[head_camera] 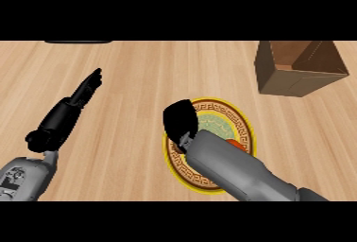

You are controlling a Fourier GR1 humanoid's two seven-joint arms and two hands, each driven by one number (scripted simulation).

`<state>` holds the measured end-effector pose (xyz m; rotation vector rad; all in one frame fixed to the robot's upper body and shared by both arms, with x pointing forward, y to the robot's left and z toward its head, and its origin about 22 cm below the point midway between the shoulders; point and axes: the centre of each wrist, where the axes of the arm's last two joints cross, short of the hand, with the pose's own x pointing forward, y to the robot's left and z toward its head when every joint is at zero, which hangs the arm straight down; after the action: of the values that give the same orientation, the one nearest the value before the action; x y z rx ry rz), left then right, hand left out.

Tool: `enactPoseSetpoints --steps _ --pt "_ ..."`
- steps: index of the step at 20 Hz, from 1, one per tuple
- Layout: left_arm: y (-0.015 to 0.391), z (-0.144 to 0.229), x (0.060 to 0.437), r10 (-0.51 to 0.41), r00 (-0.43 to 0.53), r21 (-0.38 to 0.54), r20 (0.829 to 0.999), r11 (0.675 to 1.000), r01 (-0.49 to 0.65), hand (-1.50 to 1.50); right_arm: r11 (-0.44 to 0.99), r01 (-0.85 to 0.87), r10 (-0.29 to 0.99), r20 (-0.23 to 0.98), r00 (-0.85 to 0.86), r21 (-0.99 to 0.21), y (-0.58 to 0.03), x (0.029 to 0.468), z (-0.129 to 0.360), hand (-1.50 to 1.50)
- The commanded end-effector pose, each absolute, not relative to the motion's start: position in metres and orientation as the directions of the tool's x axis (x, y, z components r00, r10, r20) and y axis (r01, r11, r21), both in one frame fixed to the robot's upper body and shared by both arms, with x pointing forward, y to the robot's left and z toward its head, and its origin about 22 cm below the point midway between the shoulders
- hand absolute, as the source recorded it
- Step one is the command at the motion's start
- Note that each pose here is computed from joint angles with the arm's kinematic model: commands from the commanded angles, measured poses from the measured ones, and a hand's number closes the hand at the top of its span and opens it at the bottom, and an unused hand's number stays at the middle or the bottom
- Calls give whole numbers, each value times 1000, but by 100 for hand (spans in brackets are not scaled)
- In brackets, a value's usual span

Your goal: Pick the pear from the plate and place it in the cardboard box

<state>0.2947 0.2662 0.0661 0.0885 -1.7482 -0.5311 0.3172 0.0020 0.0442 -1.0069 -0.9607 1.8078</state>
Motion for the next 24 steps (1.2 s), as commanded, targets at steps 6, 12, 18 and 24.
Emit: enactPoseSetpoints --steps 6,12,18,24 --pt "274 57 289 -347 -224 391 911 900 193 0 8 -108 369 103 -924 -994 -3 251 98 150" --pt "274 44 285 -365 -217 400 905 905 147 0 221 -36 326 108 -939 -975 -110 267 158 150" --pt "276 66 286 -350 -247 400 904 896 194 0 488 -90 529 376 -761 -868 -186 298 192 150" --pt "267 72 296 -351 -259 408 900 887 217 0 562 0 639 434 -634 -827 -257 339 212 150"
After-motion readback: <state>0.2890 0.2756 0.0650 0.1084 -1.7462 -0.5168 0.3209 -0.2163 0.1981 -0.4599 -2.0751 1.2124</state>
